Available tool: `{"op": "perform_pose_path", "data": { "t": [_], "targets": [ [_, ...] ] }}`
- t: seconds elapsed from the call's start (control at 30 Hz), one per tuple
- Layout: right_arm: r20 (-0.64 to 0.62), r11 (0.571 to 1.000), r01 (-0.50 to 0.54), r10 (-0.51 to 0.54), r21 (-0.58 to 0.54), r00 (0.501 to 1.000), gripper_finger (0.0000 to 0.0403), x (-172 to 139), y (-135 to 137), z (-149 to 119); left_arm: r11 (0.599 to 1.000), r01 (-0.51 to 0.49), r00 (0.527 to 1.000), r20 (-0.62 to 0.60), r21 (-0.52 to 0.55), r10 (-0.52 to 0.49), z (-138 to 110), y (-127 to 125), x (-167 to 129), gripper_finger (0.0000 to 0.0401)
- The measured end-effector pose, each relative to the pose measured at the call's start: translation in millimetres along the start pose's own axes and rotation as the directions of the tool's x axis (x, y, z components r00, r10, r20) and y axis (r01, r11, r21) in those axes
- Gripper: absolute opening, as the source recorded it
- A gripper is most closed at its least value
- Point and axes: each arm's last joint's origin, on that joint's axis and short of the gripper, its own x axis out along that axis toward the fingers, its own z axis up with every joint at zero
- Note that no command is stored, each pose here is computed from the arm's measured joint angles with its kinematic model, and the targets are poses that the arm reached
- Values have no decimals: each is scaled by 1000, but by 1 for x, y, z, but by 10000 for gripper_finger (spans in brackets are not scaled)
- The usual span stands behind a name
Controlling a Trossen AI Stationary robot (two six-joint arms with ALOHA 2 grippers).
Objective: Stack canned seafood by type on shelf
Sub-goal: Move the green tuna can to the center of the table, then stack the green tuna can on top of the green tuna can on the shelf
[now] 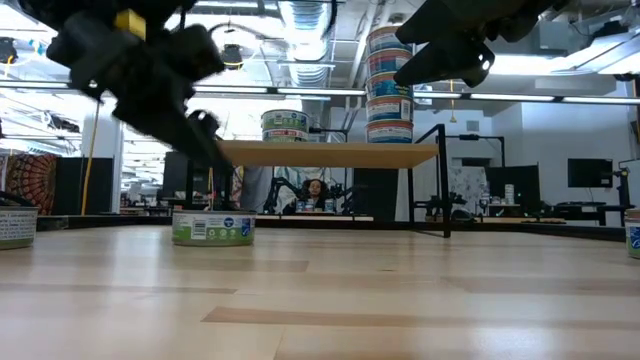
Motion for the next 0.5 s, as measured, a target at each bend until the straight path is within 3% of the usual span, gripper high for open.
{"op": "perform_pose_path", "data": {
  "t": [0.1,0.2,0.37,0.5],
  "targets": [
    [-3,1000,2,-2,4,1000,277,0,-1,0,999,36,995,88,6,-36,9,-5,-1,263],
    [-10,1000,4,-4,1,1000,277,0,-1,-1,997,71,994,82,-36,-68,22,-11,-5,263],
    [-7,1000,12,-12,6,1000,277,2,-5,1,994,-90,994,-68,-61,86,51,-22,-5,263],
    [-5,1000,19,-19,15,1000,277,3,-6,2,997,-75,971,-227,7,75,64,-36,2,263]
  ]
}}
